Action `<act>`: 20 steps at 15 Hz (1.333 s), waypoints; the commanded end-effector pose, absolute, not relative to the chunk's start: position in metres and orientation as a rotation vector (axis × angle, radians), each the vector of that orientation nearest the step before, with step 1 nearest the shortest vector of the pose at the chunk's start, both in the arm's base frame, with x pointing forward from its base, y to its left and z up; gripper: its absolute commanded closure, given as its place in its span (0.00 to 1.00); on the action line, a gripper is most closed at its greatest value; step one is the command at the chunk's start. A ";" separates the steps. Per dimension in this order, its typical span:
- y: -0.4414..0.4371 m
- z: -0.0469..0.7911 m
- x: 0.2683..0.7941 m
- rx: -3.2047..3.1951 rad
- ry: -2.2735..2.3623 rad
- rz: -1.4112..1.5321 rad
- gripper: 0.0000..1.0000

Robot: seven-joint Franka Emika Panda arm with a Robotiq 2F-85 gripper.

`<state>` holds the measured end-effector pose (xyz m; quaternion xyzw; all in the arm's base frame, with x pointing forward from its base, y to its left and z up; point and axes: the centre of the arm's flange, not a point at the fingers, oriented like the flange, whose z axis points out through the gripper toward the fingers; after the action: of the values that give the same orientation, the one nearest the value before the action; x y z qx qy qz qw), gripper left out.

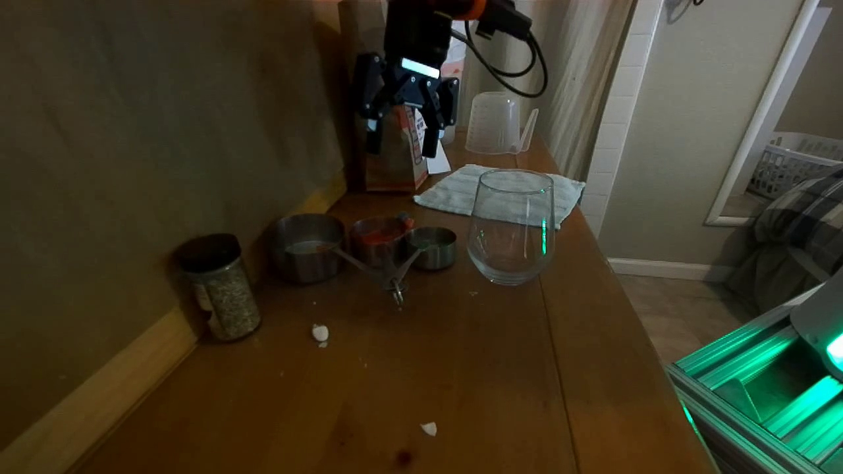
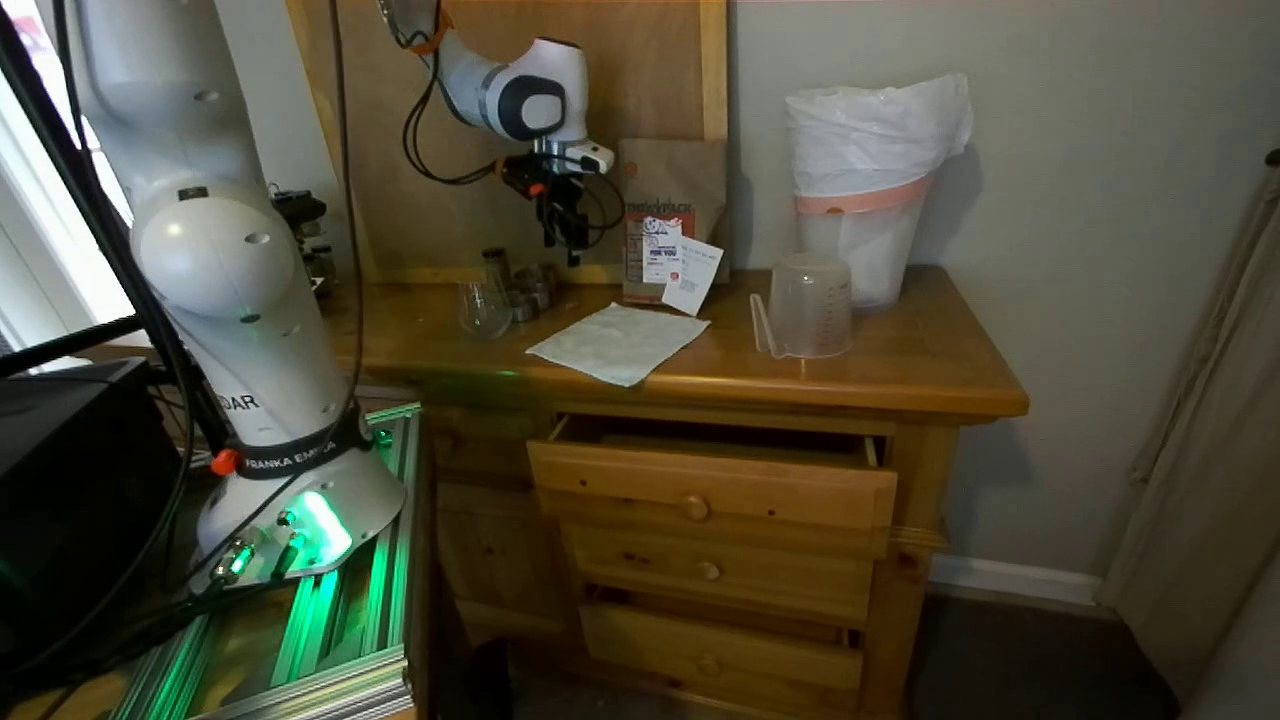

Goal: Pick up the piece of candy from the table, put it on the white cloth and then fold the white cloth

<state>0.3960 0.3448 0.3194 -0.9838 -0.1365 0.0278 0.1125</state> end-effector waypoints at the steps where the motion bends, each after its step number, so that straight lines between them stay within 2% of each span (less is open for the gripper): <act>1: 0.364 0.298 0.406 -2.929 -0.407 0.060 0.00; 7: 0.361 0.276 0.406 -2.999 -0.428 0.076 0.02; 8: 0.361 0.274 0.407 -3.003 -0.426 0.080 0.26; 9: 0.361 0.272 0.407 -3.007 -0.429 0.081 0.27; 18: 0.371 0.253 0.403 -2.996 -0.439 0.138 0.92; 20: 0.371 0.251 0.404 -2.994 -0.425 0.139 0.97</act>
<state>0.3970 0.3624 0.2561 -0.9857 -0.1500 0.0513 0.0577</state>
